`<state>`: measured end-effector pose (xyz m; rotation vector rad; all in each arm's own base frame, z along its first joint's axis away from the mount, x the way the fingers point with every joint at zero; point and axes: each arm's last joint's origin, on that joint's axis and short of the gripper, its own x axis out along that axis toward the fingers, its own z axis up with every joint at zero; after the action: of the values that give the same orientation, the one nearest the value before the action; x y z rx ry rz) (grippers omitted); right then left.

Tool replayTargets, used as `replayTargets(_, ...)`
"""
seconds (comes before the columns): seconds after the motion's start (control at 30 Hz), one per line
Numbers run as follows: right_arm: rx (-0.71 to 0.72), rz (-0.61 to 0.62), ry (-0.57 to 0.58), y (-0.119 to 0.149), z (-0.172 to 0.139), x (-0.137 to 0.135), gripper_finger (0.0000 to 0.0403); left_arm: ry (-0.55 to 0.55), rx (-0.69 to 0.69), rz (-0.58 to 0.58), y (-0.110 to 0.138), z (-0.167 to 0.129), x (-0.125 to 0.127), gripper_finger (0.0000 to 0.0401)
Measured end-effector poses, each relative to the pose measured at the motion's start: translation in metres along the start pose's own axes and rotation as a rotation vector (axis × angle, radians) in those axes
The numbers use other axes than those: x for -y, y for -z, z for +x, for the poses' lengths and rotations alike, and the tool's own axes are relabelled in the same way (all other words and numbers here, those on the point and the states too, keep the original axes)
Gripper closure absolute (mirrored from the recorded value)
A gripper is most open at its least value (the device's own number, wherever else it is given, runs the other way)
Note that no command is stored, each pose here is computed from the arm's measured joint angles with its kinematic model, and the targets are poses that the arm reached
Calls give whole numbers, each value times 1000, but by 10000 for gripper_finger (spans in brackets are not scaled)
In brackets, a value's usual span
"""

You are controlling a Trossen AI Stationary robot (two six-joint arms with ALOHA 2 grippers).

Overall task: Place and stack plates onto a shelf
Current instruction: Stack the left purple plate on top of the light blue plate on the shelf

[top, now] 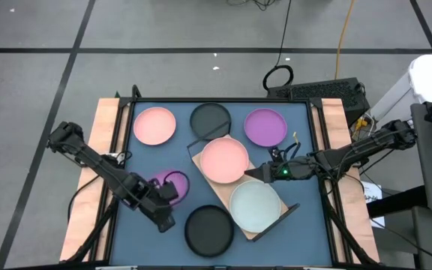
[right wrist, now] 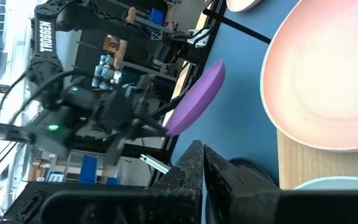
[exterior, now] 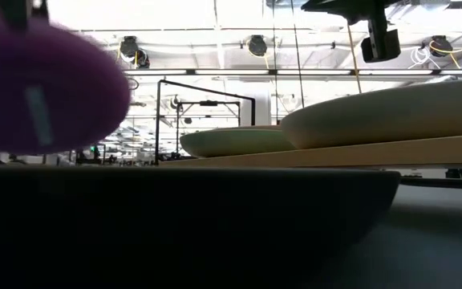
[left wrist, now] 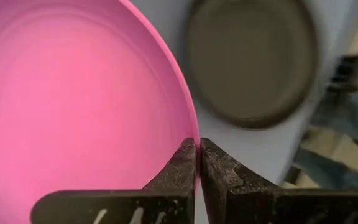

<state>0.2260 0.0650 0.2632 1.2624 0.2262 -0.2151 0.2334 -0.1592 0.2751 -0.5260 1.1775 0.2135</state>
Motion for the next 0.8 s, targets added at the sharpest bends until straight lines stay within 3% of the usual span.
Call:
replayTargets(0.2, 0, -5, 0, 0, 0, 0, 403, 132, 19, 224, -5, -24, 19, 394)
replayTargets(0.57, -6, 11, -59, 2, -8, -7, 403, 247, 168, 645, -16, -47, 37, 394)
replayTargets(0.8, 148, -4, -177, -7, -31, -25, 403, 347, 295, 814, -33, -51, 44, 394)
